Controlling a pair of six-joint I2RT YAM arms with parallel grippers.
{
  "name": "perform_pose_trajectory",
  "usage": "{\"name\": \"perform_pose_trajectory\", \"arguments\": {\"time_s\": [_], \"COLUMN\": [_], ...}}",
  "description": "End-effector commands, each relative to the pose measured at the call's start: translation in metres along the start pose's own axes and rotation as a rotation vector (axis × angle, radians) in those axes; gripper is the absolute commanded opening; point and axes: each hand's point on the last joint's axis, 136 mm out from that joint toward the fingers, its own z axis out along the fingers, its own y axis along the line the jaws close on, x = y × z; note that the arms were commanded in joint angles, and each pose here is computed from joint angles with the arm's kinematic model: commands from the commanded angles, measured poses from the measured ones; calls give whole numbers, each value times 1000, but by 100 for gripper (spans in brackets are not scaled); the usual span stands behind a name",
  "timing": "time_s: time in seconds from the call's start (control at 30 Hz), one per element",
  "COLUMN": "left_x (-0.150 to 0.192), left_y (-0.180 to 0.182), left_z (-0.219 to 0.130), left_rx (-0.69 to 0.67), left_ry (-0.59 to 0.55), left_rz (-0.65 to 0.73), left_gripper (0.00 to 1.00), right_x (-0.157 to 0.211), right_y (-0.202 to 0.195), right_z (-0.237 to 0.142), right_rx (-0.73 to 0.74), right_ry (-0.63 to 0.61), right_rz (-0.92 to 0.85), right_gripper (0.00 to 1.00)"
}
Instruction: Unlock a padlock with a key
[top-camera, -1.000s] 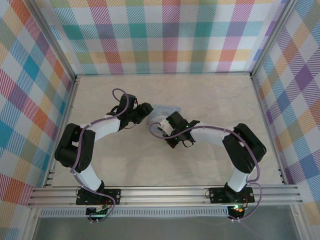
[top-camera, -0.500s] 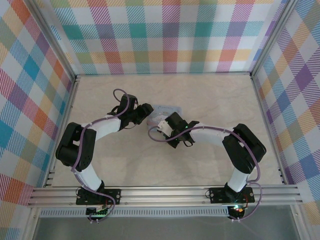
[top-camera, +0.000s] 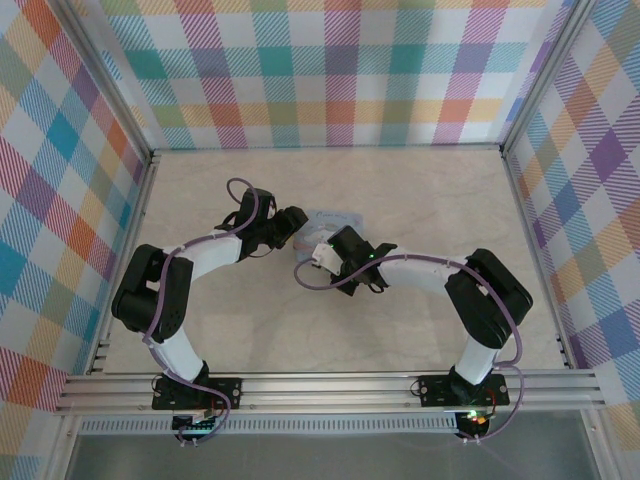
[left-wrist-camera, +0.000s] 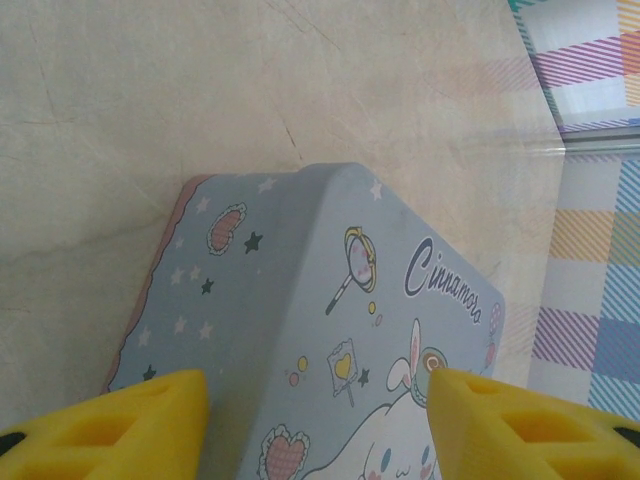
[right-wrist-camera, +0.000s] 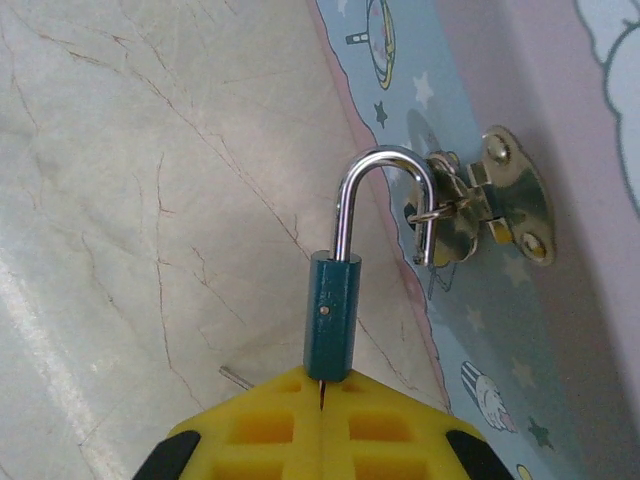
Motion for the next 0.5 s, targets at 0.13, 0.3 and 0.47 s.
{"name": "perform_pose_trajectory", "arguments": {"time_s": [0.13,0.3,0.47], "left_x": [-4,-2,-2], "left_y": [-7,-9,-10], "left_z": [2,3,2], "left_rx": [34,38,41], "left_ry": [-2,2,3], "left_rz": [-9,-9,-9], "left_gripper": [59,59,59], "right_x": [-18,-21,-20], "right_y": [0,-2,-2], "right_z": [-11,-10,-10], "right_rx": [13,28,32], "right_ry": [-58,-61,-62], "right_rz": [-73,-98,-104], "right_gripper": [0,0,0]}}
